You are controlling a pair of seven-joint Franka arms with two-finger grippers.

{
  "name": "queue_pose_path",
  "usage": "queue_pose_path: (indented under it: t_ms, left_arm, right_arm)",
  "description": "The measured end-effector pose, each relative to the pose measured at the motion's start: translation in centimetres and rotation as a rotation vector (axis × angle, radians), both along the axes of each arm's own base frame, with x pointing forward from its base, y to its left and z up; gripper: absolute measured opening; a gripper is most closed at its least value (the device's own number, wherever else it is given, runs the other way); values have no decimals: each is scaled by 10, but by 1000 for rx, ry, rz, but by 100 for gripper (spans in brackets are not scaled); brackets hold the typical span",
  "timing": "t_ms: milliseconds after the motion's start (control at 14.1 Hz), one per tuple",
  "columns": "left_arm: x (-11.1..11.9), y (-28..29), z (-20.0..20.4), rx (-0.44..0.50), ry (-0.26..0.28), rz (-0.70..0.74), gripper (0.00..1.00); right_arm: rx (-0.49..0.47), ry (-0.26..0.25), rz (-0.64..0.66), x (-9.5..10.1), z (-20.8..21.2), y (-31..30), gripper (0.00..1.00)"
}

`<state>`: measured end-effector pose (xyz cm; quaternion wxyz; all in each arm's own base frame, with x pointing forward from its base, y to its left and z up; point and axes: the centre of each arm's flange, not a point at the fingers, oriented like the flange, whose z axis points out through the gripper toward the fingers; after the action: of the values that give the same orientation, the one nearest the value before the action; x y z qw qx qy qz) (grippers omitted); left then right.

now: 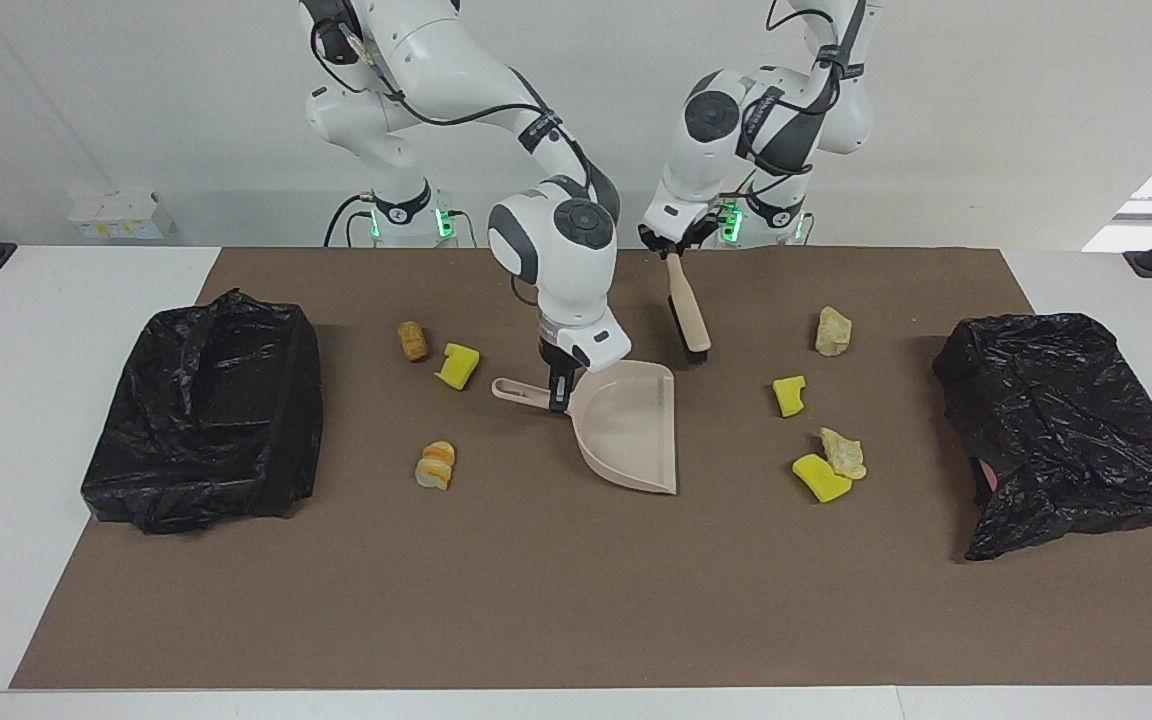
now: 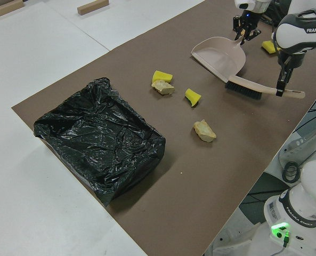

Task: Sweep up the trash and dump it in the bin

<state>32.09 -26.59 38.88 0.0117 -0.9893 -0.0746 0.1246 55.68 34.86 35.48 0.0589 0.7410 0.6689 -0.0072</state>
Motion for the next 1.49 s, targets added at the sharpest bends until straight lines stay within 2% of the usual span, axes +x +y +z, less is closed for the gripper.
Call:
queue_pose_path:
  t_ms: [142, 213, 284, 355, 497, 640, 711, 995, 1208, 1492]
  left_arm:
    - [33, 37, 7, 8, -32, 69, 27]
    - [47, 54, 13, 21, -54, 97, 27]
    - [58, 69, 18, 44, -74, 110, 27]
    - [64, 79, 21, 66, -86, 117, 27]
    - [70, 95, 21, 90, -84, 143, 27]
    - [74, 118, 18, 115, -44, 195, 27]
    - [75, 132, 16, 128, -15, 223, 27]
    - [66, 155, 13, 250, 66, 336, 27]
    - [52, 175, 17, 311, 139, 401, 27]
    - [23, 184, 6, 340, 177, 413, 27]
  right_arm:
    - [0, 2, -8, 0, -5, -4, 41]
    - [3, -1, -14, 2, -7, -8, 52]
    - [9, -8, -18, 5, -7, -11, 57]
    - [15, -14, -20, 6, -8, -12, 57]
    - [17, -15, -19, 6, -9, -12, 55]
    - [18, -14, -11, 3, -9, -8, 35]
    - [18, -13, -8, 2, -9, -6, 31]
    - [12, -17, 3, 0, -9, -4, 31]
    - [-53, -27, 46, -3, 2, 4, 31]
    - [-83, -39, 76, -7, 11, 14, 31]
